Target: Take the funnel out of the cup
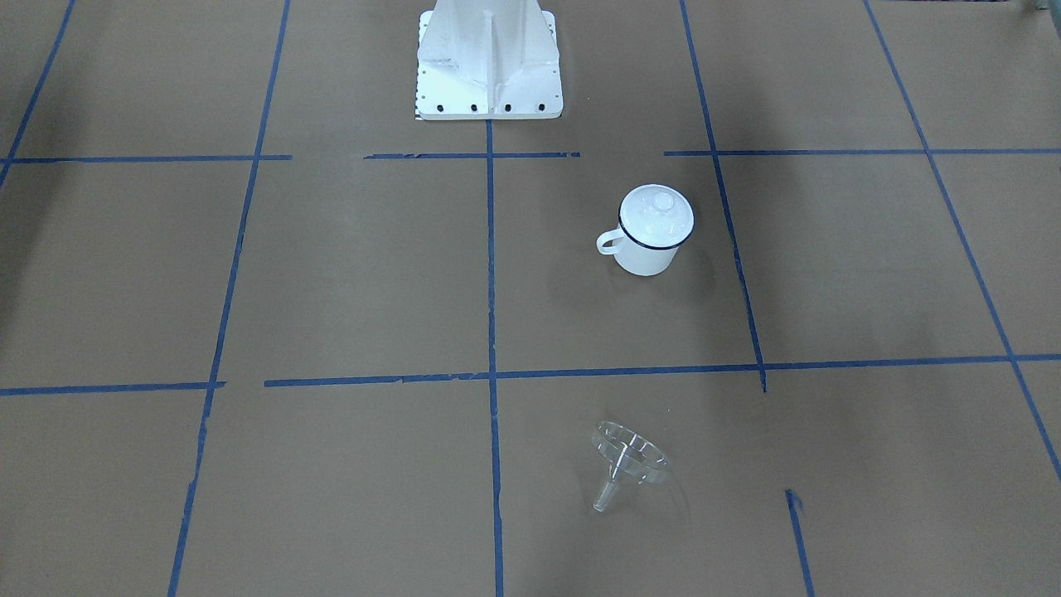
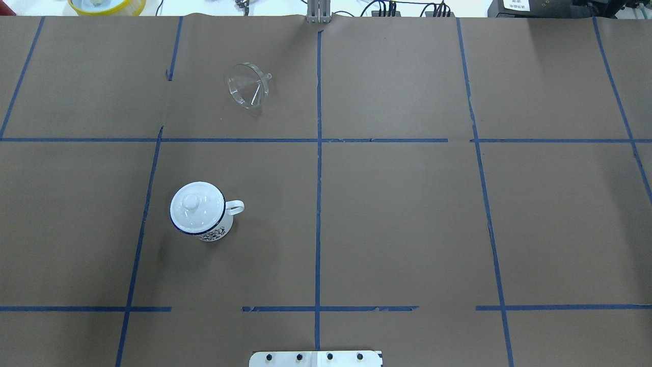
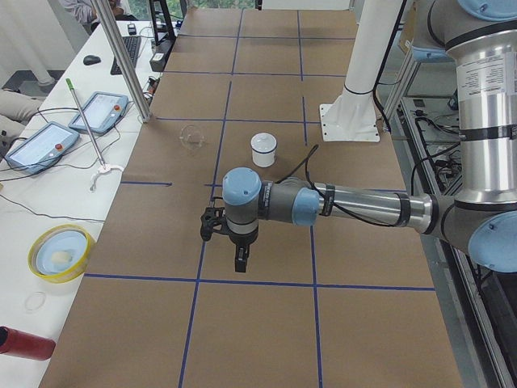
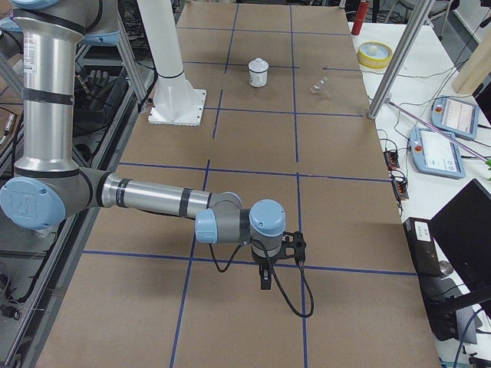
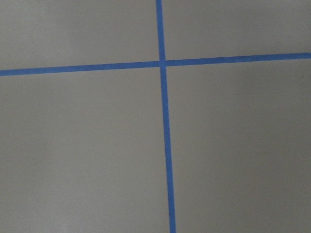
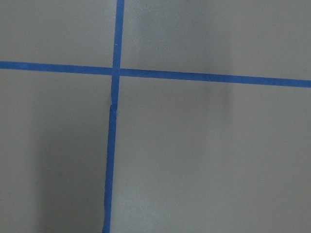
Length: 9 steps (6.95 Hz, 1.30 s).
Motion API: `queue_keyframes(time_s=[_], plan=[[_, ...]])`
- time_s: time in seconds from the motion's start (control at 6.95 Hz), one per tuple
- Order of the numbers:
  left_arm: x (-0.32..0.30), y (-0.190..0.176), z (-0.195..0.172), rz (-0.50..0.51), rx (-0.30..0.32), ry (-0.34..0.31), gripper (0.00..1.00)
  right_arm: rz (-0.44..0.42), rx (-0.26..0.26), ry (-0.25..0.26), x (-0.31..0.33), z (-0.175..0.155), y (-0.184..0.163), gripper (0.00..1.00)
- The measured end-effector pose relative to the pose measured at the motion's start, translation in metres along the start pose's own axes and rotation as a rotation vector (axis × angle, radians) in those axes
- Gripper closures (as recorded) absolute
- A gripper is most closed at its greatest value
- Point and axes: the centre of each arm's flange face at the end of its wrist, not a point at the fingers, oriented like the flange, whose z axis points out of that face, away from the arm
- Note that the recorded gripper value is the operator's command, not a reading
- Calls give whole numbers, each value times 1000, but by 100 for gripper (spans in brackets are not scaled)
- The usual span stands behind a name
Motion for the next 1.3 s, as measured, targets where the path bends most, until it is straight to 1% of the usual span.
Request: queue_keyframes(time_s=[0.58,1.3], plan=[[3,-4,-9,21,24,1,0,0,0,0,0,0,0,0],[-1,-5,-7,15,21,-8,0,0,0,0,0,0,0,0]])
